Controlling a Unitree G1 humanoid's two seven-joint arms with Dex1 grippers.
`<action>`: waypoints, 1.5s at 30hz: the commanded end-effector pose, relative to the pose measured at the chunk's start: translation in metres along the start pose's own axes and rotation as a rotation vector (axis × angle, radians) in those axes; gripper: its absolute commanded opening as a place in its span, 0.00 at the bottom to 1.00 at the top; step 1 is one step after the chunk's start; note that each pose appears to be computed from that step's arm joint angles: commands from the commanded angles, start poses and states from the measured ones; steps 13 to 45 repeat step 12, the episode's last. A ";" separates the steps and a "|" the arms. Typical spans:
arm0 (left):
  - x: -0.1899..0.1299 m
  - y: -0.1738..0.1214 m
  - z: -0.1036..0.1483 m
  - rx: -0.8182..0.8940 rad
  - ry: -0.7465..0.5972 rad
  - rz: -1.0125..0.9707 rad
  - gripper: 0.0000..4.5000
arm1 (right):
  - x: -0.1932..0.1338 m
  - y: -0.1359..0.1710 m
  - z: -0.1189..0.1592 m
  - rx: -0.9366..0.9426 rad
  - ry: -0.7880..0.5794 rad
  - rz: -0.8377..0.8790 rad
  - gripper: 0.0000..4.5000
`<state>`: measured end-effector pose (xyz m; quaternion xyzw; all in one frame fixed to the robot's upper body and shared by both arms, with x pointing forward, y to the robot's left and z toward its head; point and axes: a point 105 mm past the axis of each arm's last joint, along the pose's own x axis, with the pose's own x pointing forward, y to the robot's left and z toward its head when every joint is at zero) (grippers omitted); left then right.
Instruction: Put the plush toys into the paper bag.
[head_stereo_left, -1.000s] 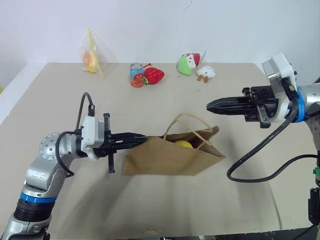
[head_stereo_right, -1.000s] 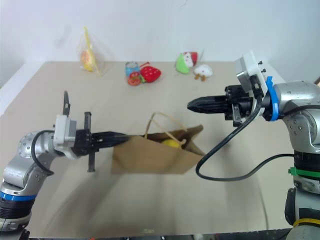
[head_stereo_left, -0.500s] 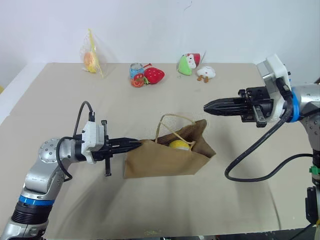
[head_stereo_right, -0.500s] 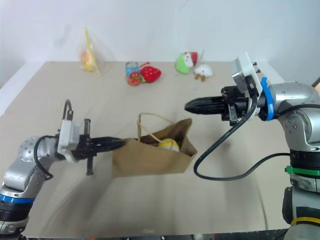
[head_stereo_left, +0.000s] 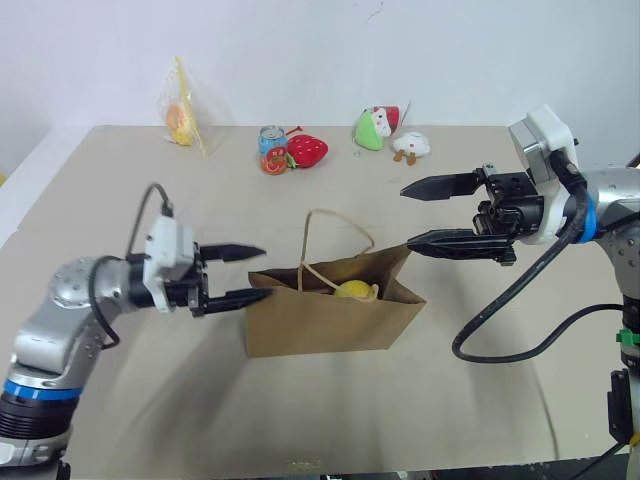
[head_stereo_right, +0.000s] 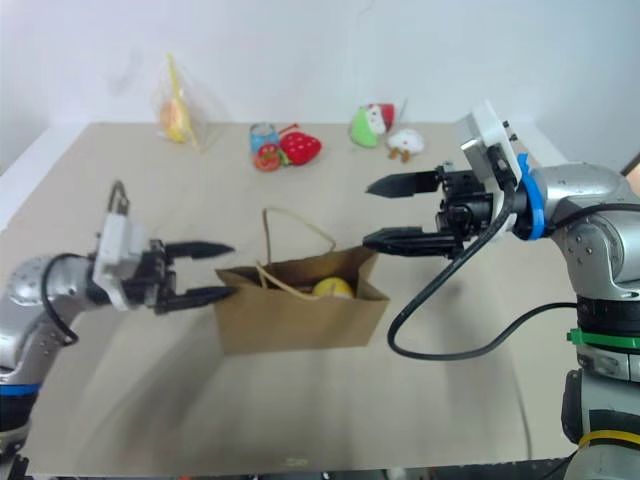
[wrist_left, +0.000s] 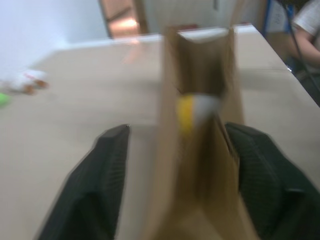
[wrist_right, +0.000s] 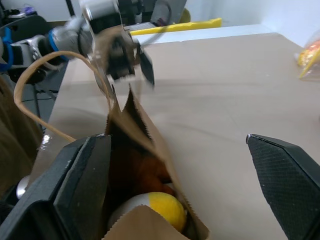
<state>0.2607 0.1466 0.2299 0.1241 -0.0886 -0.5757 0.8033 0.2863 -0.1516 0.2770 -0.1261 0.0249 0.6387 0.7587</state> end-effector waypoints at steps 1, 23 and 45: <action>-0.033 0.006 0.002 0.031 0.107 0.103 0.98 | -0.014 0.000 0.002 -0.034 0.006 -0.022 1.00; -0.061 0.077 -0.050 0.096 0.305 0.513 0.98 | -0.042 -0.050 -0.046 -0.002 -0.003 -0.382 1.00; -0.061 0.077 -0.050 0.096 0.305 0.513 0.98 | -0.042 -0.050 -0.046 -0.002 -0.003 -0.382 1.00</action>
